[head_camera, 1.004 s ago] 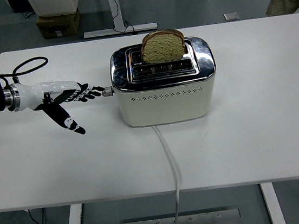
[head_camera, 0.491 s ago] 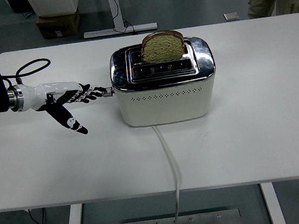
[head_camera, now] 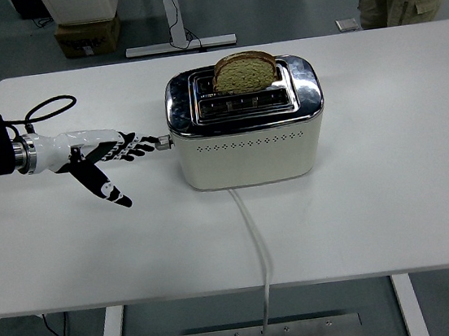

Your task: Press down toaster

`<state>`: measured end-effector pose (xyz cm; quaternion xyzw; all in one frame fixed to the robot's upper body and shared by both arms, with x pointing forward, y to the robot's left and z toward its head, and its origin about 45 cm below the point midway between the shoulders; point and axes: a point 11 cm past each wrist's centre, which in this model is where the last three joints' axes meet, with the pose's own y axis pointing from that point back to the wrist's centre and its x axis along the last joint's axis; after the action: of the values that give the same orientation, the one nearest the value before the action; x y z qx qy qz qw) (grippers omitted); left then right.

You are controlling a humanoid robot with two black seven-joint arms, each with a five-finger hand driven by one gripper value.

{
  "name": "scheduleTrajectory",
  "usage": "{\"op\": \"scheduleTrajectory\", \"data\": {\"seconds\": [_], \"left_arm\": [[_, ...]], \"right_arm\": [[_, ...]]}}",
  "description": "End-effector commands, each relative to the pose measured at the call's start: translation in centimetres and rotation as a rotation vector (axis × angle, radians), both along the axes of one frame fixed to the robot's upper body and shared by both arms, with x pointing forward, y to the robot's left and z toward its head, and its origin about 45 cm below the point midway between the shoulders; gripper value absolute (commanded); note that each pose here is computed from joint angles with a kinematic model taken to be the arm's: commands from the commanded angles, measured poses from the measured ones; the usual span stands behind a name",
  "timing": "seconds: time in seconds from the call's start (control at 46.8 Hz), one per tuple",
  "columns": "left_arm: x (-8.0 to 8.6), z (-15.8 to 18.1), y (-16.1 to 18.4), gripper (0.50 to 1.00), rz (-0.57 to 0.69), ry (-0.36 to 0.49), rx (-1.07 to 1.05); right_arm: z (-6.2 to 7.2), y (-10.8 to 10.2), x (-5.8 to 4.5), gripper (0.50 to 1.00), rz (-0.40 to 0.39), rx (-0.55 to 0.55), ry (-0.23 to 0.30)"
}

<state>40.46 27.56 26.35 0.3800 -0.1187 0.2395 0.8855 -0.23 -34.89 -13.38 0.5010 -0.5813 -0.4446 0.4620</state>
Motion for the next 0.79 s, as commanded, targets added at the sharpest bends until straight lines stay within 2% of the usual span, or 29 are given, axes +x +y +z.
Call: {"op": "scheduleTrajectory", "data": {"seconds": [0.0, 0.256, 0.769], "left_arm": [[0.0, -0.1, 0.1, 1.0, 0.003, 0.003, -0.003], [0.6, -1.0, 0.1, 1.0, 0.027, 0.018, -0.007], [0.4, -2.0, -0.6, 1.0, 0.021, 0.04, -0.019]], "right_arm": [[0.0, 0.0, -0.1, 1.0, 0.0, 0.0, 0.001], [0.0, 0.0, 0.0, 1.0, -0.001, 0.0, 0.0], [0.0, 0.0, -0.1, 1.0, -0.002, 0.0, 0.002]]}}
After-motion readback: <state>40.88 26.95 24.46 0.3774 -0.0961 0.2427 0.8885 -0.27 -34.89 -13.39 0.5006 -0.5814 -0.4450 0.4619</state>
